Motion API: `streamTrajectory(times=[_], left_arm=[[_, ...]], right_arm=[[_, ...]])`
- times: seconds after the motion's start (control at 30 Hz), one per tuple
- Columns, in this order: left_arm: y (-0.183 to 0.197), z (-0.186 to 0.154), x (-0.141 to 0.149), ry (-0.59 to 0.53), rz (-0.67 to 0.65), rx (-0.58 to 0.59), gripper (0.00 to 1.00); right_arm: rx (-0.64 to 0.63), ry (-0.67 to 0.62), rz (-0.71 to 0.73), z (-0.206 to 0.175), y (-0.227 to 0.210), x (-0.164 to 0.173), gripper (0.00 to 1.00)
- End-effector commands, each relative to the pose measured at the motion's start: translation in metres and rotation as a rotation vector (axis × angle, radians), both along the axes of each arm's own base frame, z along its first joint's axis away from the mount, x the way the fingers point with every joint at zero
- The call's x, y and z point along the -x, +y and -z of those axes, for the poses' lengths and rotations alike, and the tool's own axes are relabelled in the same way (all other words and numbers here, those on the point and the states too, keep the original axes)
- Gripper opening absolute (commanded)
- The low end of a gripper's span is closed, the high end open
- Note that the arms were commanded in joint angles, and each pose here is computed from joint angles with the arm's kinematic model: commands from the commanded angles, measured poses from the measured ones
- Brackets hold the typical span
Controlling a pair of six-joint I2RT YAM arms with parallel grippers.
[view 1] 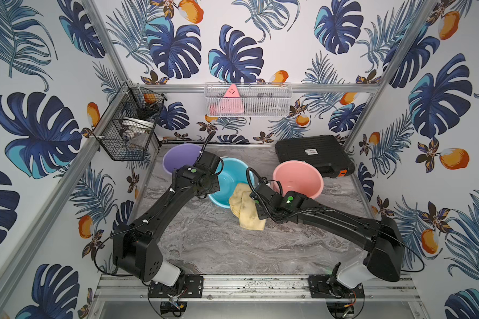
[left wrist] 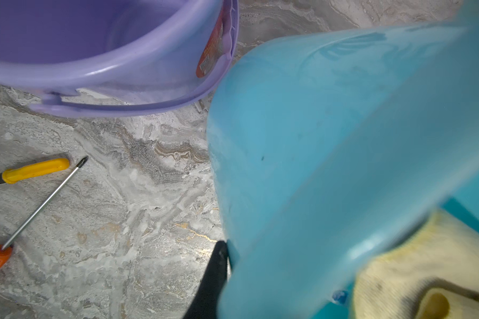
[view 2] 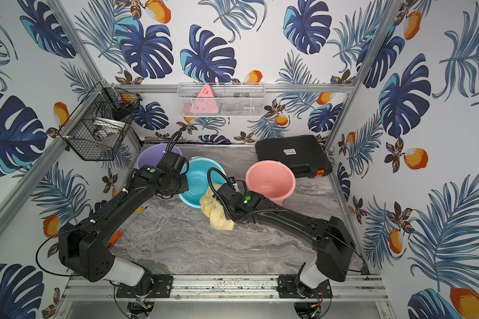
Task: Wipe the inside of the bucket with a cloth
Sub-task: Wipe the dirt from the inside of the bucket.
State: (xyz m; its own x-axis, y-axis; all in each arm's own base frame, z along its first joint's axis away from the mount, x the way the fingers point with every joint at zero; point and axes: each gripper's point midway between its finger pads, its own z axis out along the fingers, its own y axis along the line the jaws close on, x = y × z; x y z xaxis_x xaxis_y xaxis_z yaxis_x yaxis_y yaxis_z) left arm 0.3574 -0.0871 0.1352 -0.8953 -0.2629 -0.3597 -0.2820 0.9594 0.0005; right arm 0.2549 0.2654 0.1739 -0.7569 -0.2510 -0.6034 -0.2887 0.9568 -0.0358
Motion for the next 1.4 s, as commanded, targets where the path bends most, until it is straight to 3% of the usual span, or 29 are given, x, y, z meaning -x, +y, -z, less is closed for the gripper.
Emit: streamTrajectory(times=[0.0, 0.17, 0.27, 0.5, 0.67, 0.93, 1.37], left_arm=[[-0.004, -0.008, -0.015, -0.063, -0.020, 0.024, 0.00], [-0.007, -0.010, -0.015, -0.063, -0.004, 0.034, 0.00], [-0.010, -0.009, -0.014, -0.060, 0.003, 0.053, 0.00], [-0.021, -0.006, -0.009, -0.046, 0.042, 0.112, 0.00], [-0.031, -0.003, -0.005, -0.028, 0.072, 0.170, 0.00], [-0.044, -0.004, -0.004, -0.008, 0.094, 0.232, 0.00], [-0.052, -0.009, -0.003, 0.040, 0.110, 0.262, 0.00]], right_arm=[[-0.133, -0.040, -0.030, -0.031, 0.001, 0.018, 0.00], [-0.475, -0.236, -0.235, -0.128, 0.025, 0.045, 0.00], [-0.587, -0.350, -0.287, -0.161, 0.028, 0.048, 0.00], [-0.445, -0.454, -0.231, -0.174, 0.055, 0.007, 0.00], [-0.323, -0.463, -0.192, -0.156, 0.082, -0.039, 0.00], [-0.020, -0.397, -0.160, -0.079, 0.072, -0.093, 0.00], [0.172, -0.181, -0.296, 0.015, 0.091, -0.103, 0.00]])
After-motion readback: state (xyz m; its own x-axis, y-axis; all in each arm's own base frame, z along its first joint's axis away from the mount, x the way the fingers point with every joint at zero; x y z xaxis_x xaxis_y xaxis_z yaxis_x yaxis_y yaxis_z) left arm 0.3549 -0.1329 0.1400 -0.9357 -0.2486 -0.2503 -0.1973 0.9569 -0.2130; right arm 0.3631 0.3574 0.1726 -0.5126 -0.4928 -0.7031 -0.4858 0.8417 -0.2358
